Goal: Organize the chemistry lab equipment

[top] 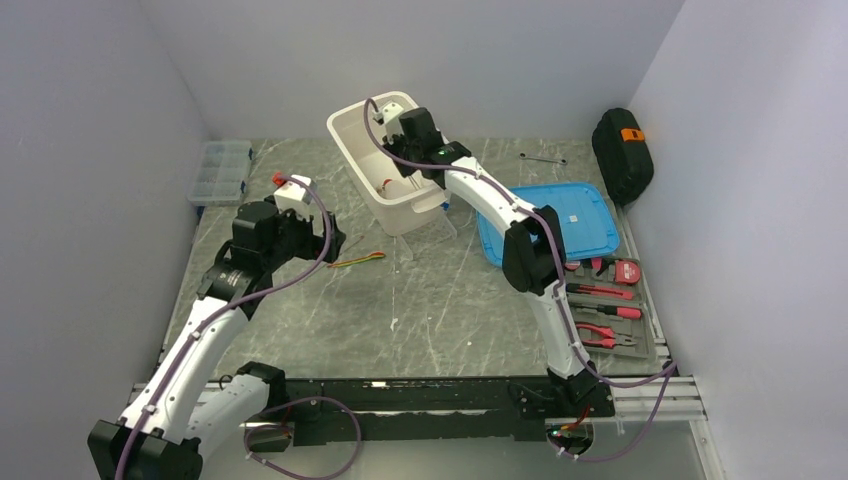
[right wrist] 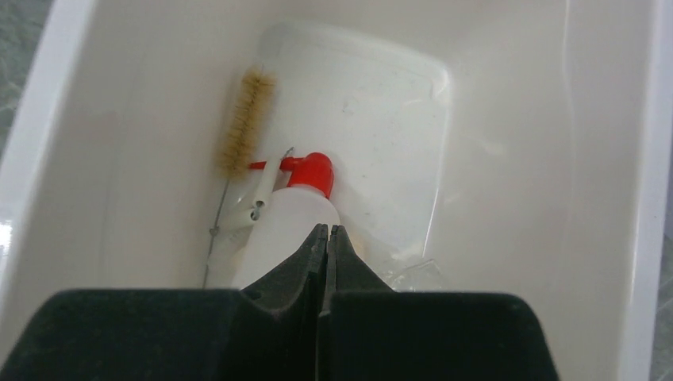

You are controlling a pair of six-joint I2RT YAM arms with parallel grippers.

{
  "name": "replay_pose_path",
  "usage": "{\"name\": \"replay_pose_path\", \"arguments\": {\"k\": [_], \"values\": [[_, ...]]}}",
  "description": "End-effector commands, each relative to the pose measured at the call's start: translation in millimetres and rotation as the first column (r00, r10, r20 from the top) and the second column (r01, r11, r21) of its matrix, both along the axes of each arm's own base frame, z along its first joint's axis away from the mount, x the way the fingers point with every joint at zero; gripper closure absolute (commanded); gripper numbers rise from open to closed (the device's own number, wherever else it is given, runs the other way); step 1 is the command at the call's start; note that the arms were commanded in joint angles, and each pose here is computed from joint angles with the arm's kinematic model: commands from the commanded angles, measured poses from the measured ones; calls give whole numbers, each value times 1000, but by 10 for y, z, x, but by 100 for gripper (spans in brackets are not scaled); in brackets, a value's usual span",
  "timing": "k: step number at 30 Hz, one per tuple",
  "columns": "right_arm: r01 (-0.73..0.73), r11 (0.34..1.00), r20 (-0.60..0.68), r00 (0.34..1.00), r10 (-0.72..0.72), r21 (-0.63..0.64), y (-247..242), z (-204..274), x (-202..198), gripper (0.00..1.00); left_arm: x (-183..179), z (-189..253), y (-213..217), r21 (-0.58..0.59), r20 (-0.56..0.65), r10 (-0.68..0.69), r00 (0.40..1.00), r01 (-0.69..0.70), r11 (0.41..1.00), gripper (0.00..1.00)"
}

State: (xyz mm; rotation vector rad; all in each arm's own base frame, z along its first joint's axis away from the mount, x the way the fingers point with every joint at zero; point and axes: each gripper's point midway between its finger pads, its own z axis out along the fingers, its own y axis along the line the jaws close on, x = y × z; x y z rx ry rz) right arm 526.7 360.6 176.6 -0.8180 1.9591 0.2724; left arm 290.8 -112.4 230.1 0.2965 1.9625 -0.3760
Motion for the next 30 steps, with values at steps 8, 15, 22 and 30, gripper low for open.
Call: {"name": "replay_pose_path", "arguments": {"k": [8,15,22,30], "values": [[13,999,-65,998,-10,34,-139,-264,270,100,48,9,-2,-2,-12,9,1000,-9,1000,1],[24,999,-80,997,-20,44,-179,-334,303,72,55,-30,-8,4,-31,6,1000,-6,1000,1],[28,998,-60,998,-24,55,-185,-231,294,57,59,-30,-10,4,-32,5,999,-5,1000,1],[2,994,-23,1000,0,113,-160,160,212,39,57,-87,-66,5,-50,-32,998,32,999,1]]}}
